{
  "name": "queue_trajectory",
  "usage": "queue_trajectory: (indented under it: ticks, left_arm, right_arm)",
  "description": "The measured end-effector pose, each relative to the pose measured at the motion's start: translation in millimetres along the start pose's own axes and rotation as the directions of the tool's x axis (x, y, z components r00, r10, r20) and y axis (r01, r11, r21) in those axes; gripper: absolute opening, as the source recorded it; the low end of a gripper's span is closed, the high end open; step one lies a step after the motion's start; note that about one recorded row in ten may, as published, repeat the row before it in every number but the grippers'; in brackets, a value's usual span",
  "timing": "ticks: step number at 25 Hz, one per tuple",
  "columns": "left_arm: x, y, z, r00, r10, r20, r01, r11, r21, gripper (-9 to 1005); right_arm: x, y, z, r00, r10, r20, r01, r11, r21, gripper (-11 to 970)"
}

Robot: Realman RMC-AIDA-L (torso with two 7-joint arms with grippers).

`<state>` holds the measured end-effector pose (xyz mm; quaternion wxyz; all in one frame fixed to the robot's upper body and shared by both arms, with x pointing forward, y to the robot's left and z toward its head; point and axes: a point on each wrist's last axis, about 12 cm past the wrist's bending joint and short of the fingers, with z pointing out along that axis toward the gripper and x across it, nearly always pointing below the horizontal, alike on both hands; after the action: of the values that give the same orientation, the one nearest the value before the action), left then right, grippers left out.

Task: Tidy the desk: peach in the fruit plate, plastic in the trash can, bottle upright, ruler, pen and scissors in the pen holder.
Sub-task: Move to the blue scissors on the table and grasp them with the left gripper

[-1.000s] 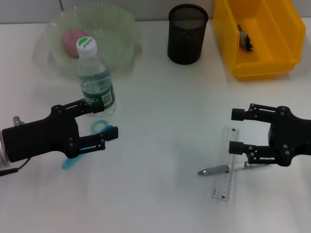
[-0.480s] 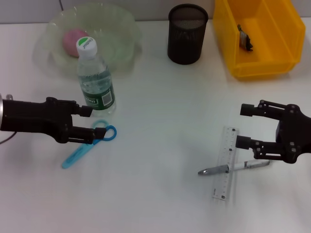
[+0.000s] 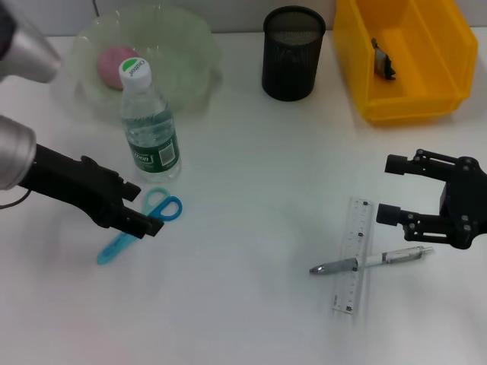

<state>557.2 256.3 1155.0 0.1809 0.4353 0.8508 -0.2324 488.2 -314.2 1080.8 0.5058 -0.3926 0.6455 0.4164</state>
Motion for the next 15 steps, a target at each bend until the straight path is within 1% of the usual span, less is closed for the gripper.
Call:
queue_trajectory:
  ticks: [2, 3, 8, 15]
  left_arm:
    - [-6.9, -3.2, 4.2, 0.999, -0.002, -0.051, 0.001, 1.000, -0.012, 783]
    - [-13.0, -6.1, 8.1, 0.996, -0.006, -0.092, 0.004, 1.000, -0.024, 783]
    - [-20.5, -9.7, 14.3, 0.990, -0.005, -0.144, -0.003, 0.999, -0.052, 783]
    - [-29.6, -12.7, 24.0, 0.974, 0.003, -0.227, -0.029, 0.993, -0.113, 782]
  right_arm:
    - [0.9, 0.1, -0.3, 1.000, -0.001, -0.018, 0.000, 1.000, -0.009, 787]
    - [2.1, 0.2, -0.7, 0.999, -0.004, -0.049, 0.003, 1.000, -0.023, 787]
    - [5.2, -1.0, -1.1, 0.995, -0.010, -0.100, 0.007, 1.000, -0.028, 787]
    - [7.5, -0.7, -1.5, 0.994, -0.006, -0.106, 0.004, 1.000, -0.018, 787]
